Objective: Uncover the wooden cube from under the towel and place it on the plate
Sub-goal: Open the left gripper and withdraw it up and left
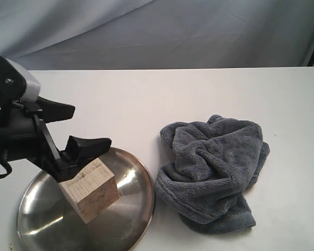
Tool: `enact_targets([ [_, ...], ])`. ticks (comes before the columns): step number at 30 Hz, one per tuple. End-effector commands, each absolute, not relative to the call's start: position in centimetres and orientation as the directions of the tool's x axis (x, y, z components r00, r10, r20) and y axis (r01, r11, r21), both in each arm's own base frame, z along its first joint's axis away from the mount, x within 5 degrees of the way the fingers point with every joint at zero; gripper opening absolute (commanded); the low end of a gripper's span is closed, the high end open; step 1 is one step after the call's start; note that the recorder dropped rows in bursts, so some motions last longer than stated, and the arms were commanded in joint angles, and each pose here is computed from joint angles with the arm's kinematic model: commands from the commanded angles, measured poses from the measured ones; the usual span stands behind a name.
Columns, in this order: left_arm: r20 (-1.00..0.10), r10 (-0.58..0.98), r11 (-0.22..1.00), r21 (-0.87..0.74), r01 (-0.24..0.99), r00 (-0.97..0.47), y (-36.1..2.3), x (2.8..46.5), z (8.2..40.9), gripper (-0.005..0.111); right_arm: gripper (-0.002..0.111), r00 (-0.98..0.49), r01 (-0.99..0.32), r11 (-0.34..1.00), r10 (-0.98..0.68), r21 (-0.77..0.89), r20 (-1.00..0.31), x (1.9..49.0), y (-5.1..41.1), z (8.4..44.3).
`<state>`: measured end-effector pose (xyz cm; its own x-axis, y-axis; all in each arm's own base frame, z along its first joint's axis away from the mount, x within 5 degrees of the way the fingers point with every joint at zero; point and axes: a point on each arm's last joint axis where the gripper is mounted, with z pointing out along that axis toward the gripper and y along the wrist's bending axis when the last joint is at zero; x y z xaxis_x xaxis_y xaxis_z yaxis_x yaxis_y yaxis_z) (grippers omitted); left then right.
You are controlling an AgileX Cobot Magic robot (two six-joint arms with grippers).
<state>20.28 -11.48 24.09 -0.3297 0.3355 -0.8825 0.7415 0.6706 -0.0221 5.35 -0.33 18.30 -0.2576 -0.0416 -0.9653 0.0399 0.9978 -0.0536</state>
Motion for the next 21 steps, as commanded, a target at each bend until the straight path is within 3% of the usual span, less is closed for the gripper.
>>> enact_targets([
  [1,-0.931,0.240,0.669,-0.046,0.742,-0.274,-11.2,18.6,26.8,0.094,0.000,-0.256,0.047,0.998,-0.034,-0.048,-0.966,5.3,-0.4,18.2],
  [5,-0.959,0.174,0.678,-0.050,0.734,-0.226,-10.6,17.2,28.8,0.086,0.000,-0.256,0.047,0.998,-0.034,-0.048,-0.966,5.3,-0.4,18.2],
  [9,-0.976,0.109,0.680,-0.064,0.731,-0.187,-10.2,15.8,30.5,0.063,0.000,-0.256,0.047,0.998,-0.034,-0.048,-0.966,5.3,-0.4,18.2],
  [16,-0.990,0.102,0.580,-0.024,0.815,-0.101,-10.3,13.2,31.9,0.029,0.000,-0.256,0.048,0.998,-0.032,-0.046,-0.966,5.3,-0.4,18.2],
  [20,-0.992,0.102,0.579,-0.003,0.815,-0.076,-10.0,12.4,32.4,0.001,0.000,-0.256,0.048,0.998,-0.032,-0.046,-0.966,5.3,-0.4,18.2],
  [21,-0.992,0.110,0.578,0.009,0.816,-0.067,-9.9,12.2,32.4,0.000,0.000,-0.256,0.048,0.998,-0.032,-0.046,-0.966,5.3,-0.4,18.2],
])
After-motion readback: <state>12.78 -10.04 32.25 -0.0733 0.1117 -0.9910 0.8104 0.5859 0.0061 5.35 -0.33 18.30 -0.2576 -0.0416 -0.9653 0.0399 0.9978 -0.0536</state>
